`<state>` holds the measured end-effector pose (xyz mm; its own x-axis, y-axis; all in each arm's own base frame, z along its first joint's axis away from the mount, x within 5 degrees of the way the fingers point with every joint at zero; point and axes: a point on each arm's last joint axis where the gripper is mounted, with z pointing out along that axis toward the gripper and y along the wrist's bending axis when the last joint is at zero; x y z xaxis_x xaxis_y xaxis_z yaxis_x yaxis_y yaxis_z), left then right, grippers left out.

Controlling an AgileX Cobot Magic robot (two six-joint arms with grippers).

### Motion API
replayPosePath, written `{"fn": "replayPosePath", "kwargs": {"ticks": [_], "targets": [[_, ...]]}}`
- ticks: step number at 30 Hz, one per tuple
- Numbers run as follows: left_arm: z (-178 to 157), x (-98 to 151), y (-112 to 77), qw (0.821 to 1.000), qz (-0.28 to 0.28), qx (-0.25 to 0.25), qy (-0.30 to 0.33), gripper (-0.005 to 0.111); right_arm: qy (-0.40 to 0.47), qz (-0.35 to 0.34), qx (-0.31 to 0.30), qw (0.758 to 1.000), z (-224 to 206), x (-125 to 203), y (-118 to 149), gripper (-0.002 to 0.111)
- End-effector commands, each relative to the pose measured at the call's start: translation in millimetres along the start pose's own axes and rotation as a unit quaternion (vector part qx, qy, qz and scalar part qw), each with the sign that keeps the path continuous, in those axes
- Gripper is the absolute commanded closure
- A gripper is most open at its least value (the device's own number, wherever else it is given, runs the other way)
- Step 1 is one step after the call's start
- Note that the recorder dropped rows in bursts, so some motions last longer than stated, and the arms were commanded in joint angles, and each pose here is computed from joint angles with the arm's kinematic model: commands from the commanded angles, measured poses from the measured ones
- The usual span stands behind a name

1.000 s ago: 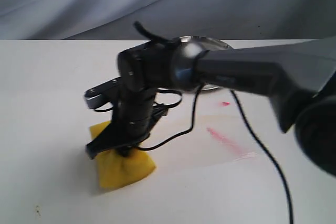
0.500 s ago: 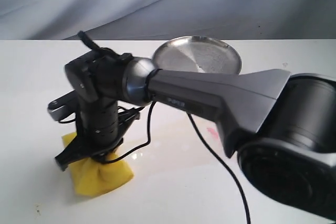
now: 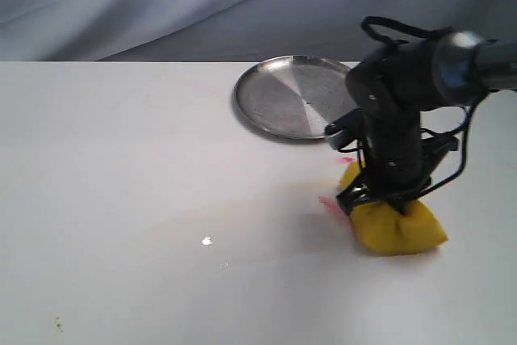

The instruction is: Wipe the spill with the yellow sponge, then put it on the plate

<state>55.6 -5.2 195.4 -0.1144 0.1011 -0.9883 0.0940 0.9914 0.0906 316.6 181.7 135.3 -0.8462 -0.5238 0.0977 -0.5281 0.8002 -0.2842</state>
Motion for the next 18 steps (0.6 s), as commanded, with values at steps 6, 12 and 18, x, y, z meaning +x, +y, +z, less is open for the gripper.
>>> {"fn": "replayPosePath", "kwargs": {"ticks": [6,12,18], "targets": [[0,1,0.0,1.0,0.0,0.0,-0.003,0.107,-0.031,-0.057,-0.121,0.991,-5,23,64,0.108],[0,1,0.0,1.0,0.0,0.0,-0.003,0.107,-0.091,-0.172,-0.146,0.97,-51,-1,163,0.108],[0,1,0.0,1.0,0.0,0.0,-0.003,0.107,-0.133,-0.224,-0.16,0.952,-83,-42,222,0.108]]}}
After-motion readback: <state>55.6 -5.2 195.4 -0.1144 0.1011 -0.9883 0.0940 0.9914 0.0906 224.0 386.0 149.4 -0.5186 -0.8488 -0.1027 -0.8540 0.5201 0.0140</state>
